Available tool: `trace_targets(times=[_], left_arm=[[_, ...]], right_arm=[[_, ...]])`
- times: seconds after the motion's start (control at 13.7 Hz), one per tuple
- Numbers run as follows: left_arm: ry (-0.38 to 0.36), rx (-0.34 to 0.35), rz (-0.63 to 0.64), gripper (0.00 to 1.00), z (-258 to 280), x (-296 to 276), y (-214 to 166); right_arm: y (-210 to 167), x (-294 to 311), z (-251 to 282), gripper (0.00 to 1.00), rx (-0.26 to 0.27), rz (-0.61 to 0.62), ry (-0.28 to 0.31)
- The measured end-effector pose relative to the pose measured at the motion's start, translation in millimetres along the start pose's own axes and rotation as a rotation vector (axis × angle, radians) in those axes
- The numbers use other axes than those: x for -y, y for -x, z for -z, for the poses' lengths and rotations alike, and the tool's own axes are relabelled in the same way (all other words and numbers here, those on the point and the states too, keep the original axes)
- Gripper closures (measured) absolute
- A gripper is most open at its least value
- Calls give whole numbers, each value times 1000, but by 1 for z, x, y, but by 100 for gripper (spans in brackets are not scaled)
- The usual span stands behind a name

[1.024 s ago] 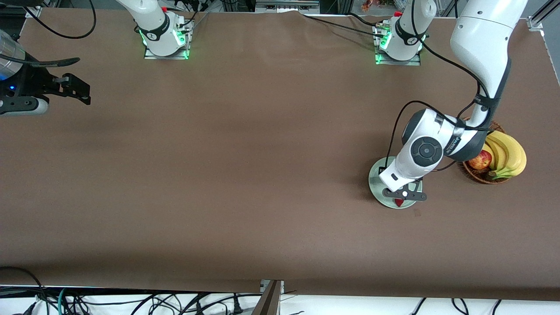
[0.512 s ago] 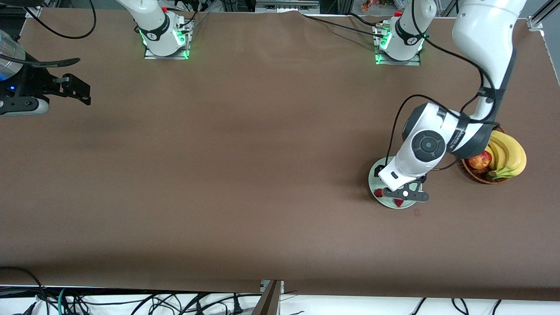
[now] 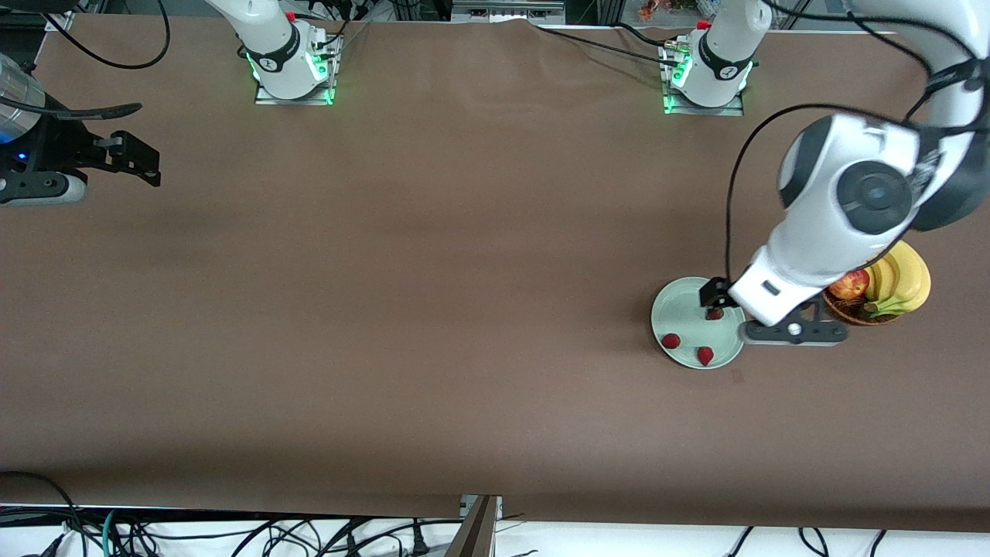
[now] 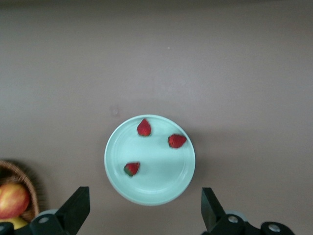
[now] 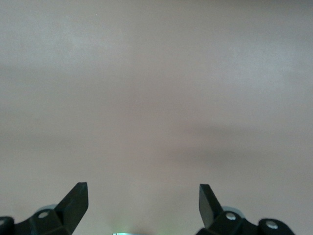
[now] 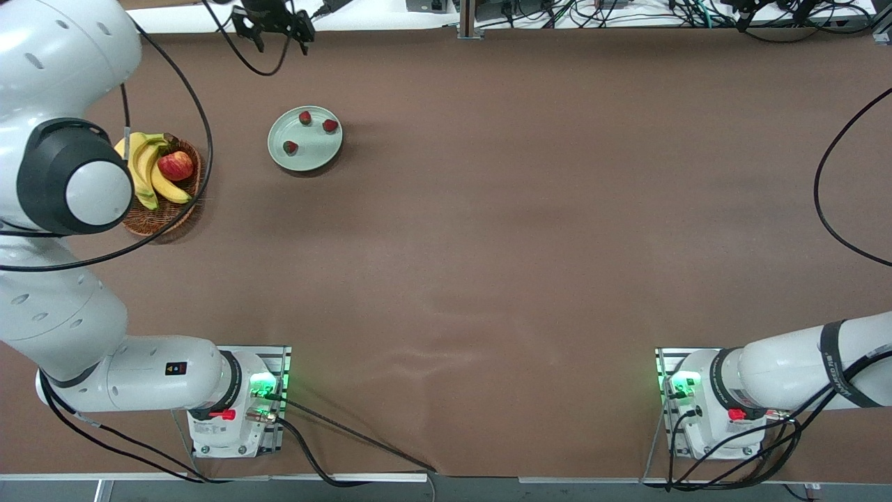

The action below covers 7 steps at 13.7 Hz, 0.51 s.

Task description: Collect all strawberries into plate

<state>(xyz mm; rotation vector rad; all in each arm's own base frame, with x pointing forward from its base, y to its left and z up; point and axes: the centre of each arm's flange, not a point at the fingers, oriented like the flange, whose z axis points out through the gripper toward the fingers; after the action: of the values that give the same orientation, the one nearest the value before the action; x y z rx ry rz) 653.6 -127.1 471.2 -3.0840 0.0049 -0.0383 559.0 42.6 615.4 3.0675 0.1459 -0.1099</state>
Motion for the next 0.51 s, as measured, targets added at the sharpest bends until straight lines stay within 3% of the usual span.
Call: trace_targets(times=[0.22, 0.51], left_arm=[[-11, 79, -71, 0, 58, 26, 18], [-56, 35, -134, 0, 127, 47, 47]], right_arm=[[-1, 0, -1, 0, 3, 0, 0], [-5, 0, -4, 0, -1, 1, 0]])
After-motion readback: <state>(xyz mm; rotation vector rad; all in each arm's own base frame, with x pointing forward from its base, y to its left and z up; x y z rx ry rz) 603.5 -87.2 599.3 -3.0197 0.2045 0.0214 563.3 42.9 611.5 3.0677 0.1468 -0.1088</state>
